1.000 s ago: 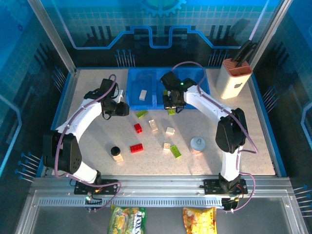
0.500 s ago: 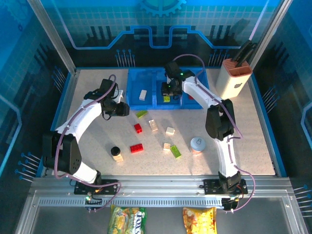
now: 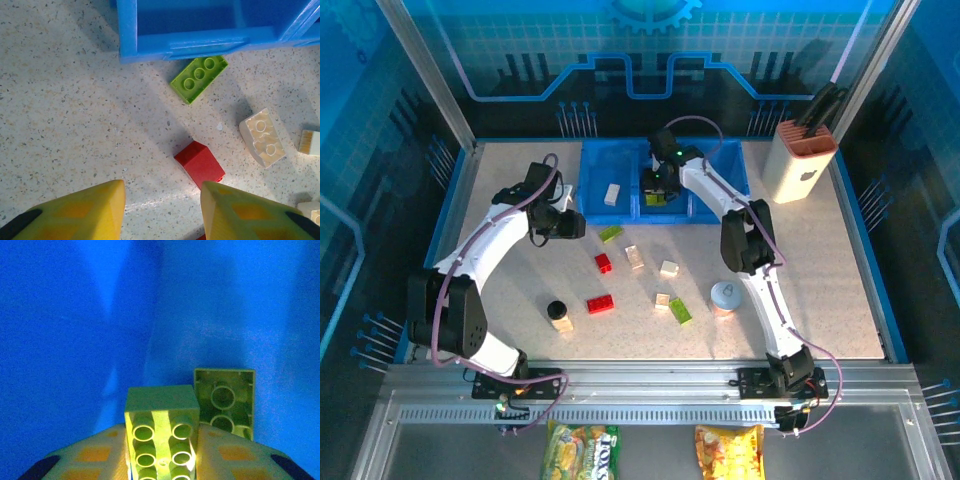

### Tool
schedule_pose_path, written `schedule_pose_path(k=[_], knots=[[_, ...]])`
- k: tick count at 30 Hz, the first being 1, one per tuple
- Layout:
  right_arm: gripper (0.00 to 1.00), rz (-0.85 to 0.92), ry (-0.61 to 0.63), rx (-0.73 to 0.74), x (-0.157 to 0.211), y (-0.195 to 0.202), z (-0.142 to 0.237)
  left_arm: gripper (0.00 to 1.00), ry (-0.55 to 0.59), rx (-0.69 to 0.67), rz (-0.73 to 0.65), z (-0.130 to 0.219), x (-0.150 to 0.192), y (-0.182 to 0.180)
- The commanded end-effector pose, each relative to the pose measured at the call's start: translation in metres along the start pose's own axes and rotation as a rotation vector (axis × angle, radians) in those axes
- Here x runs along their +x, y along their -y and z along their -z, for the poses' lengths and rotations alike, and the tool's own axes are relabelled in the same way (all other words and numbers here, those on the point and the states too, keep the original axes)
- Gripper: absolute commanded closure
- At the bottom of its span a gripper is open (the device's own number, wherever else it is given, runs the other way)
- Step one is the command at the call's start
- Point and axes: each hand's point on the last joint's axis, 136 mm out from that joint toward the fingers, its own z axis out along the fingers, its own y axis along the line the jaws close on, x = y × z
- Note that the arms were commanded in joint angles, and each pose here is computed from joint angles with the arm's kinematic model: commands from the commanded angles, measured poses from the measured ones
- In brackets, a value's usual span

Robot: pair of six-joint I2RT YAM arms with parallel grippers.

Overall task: Sort the legos into containers by color
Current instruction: Place the lego in the container.

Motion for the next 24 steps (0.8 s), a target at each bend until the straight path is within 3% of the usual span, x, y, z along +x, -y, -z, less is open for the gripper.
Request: schedule_pose_path(k=[1, 9, 17, 24], knots=[[0.66, -0.010, -0.010, -0.002, -0.003, 0.010, -0.009, 0.55, 0.005, 0.028, 0.006, 0.002, 0.000, 0.002], [0.56, -0.009, 0.001, 0.010, -0.006, 0.013, -0.001, 0.55, 0.002, 0.031, 0.007, 0.001, 0.000, 0.002], [0.56, 0.021, 0.054, 0.018, -0.020, 0.003, 0.045, 0.55, -0.002, 0.037, 0.010, 0.001, 0.000, 0.003], [0.56, 0.066, 0.024, 0.029, -0.006, -0.007, 0.075, 0.55, -0.004, 0.042, 0.011, 0.000, 0.000, 0.004]])
